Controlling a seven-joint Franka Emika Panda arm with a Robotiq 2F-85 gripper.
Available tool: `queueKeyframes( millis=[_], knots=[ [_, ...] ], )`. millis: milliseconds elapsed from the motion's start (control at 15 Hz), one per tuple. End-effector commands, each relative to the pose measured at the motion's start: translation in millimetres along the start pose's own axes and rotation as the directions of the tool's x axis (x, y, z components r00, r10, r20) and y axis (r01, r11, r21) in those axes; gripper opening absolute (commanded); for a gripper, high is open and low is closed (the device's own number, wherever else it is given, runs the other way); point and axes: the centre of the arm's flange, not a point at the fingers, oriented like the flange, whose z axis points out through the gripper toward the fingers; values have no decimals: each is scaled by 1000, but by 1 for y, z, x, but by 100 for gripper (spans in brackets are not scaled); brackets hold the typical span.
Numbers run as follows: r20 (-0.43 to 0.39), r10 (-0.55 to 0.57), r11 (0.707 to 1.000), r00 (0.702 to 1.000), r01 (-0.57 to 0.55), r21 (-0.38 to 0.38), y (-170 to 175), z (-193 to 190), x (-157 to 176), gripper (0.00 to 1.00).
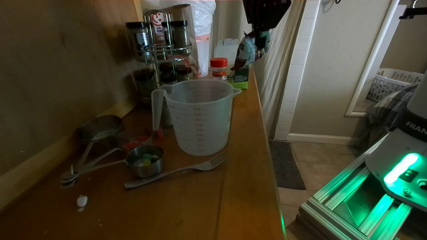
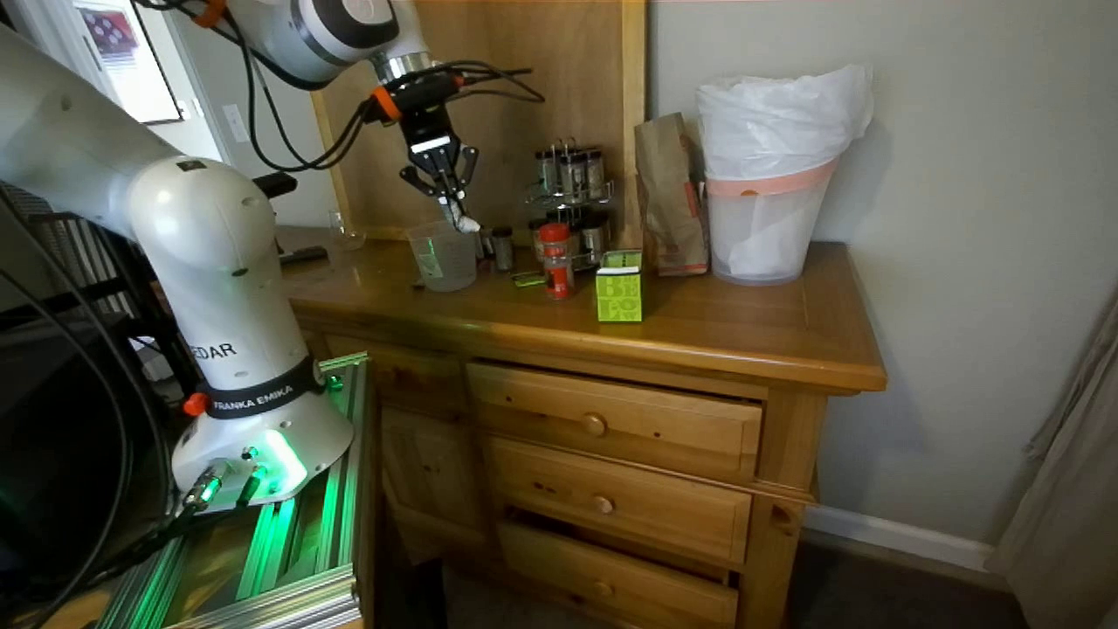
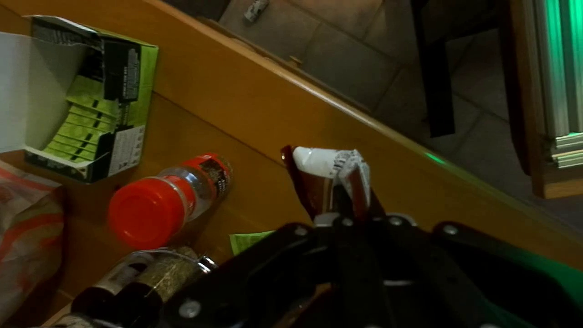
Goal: Remove the object from the jar and place it on the table
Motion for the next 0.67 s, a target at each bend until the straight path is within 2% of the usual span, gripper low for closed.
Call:
queueKeyframes(
  millis=[0, 133, 467, 533, 600],
  knots=[
    [-1, 4, 1000, 1000, -4, 26, -2, 30, 12, 1],
    [4, -17, 1000, 1000, 17, 2, 3, 40, 16, 1],
    [-88, -70, 997, 994, 69, -16, 12, 55, 29, 1],
    [-95, -70, 998, 993, 69, -13, 12, 57, 31, 26],
    [-100, -77, 997, 992, 76, -17, 13, 58, 33, 32]
  ],
)
